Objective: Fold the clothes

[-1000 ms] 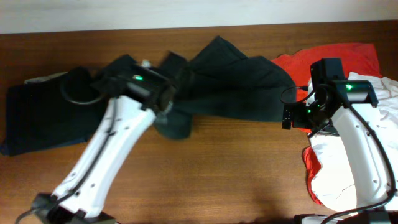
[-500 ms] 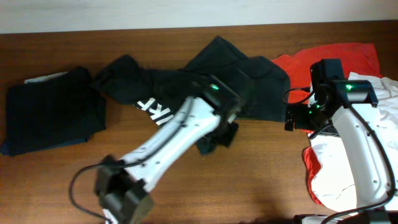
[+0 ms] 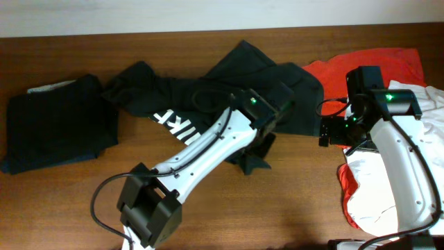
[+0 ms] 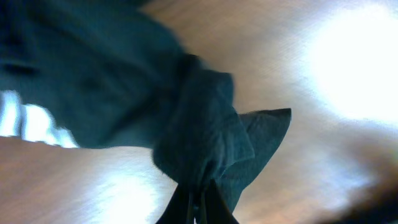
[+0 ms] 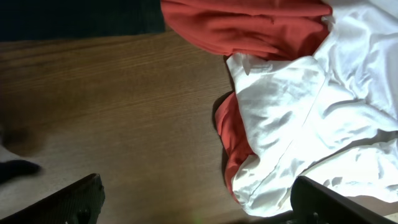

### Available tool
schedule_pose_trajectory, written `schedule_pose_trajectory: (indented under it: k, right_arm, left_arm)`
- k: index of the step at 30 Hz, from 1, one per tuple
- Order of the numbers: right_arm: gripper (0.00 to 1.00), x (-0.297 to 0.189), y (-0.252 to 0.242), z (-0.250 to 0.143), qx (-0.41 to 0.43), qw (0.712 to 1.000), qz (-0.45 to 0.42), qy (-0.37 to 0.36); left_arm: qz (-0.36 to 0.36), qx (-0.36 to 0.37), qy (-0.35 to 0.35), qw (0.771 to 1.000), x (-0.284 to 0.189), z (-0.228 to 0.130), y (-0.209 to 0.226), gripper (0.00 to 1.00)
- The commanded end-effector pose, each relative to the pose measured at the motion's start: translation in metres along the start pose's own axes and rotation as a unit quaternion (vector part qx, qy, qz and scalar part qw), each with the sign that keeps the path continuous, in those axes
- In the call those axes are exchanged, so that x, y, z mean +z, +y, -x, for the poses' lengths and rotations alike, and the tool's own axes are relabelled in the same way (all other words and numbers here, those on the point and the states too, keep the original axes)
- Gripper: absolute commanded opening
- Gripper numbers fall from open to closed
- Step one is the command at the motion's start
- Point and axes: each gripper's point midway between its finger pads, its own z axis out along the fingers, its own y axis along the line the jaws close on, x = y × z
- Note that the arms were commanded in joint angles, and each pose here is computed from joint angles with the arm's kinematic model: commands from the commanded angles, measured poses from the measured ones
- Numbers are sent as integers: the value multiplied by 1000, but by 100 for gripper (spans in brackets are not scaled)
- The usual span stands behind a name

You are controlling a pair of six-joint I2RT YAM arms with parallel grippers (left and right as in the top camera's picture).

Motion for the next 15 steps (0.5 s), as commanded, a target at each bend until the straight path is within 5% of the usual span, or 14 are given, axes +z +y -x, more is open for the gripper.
schedule_pose_trajectory:
  k: [1, 3, 6, 7, 8, 9, 15]
  right_arm:
    - [99, -7, -5, 3, 8, 1000, -8, -14]
    - [99, -7, -5, 3, 8, 1000, -8, -14]
    - [99, -7, -5, 3, 10, 1000, -8, -14]
    - [99, -7, -5, 3, 10, 1000, -8, -14]
    - [99, -7, -5, 3, 10, 1000, -8, -14]
    - [99, -7, -5, 3, 10, 1000, -8, -14]
    - [99, -7, -4, 3, 12, 1000, -4, -14]
  left_arm:
    - [123, -50, -86, 987, -9, 45, 76, 0]
    - [146, -104, -157, 971, -17, 81, 120, 0]
    - [67, -162, -239, 955, -26, 125, 152, 4]
    - [25, -167, -247, 954, -25, 131, 153, 35]
    - [-18, -169, -245, 955, -24, 133, 152, 87]
    - [-37, -172, -236, 956, -22, 130, 153, 99]
    - [-64, -151, -194, 967, -11, 115, 129, 99]
